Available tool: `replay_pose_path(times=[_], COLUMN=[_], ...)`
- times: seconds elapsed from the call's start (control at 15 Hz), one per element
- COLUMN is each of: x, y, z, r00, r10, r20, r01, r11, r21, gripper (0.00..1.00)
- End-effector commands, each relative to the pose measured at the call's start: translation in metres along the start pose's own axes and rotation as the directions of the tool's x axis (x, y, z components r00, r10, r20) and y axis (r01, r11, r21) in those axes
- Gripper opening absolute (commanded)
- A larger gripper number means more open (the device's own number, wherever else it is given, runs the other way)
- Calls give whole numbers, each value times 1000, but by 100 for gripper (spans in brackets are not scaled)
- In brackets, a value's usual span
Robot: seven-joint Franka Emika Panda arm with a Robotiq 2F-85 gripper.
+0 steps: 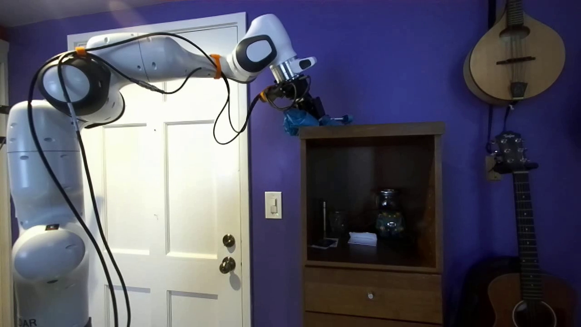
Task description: Pick up the blue umbrella and hang it on the bottom hook on the door
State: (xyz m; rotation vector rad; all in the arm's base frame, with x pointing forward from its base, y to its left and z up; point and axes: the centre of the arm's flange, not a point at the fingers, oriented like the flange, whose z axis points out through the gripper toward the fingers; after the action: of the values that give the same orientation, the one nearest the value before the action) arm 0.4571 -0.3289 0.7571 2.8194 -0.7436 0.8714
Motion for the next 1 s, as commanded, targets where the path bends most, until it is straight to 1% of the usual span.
replay_pose_path(times=[0.0, 0.13, 0.2, 0.33, 0.53, 0.8, 0.87, 0.93], x=[7, 4, 1, -5, -16, -37, -42, -49], y=[0, -5, -8, -15, -25, -40, -44, -50], z=[-11, -20, -25, -36, -56, -78, -82, -86], r00=[998, 996, 994, 990, 980, 952, 943, 936], r10=[-54, -89, -107, -142, -199, -299, -324, -343], r20=[-10, -20, -23, -15, 14, 63, 73, 80], r01=[55, 91, 109, 143, 194, 282, 303, 322], r11=[996, 991, 987, 981, 970, 938, 930, 925], r21=[68, 102, 114, 129, 148, 203, 210, 200], gripper=[15, 14, 12, 9, 9, 9, 9, 9])
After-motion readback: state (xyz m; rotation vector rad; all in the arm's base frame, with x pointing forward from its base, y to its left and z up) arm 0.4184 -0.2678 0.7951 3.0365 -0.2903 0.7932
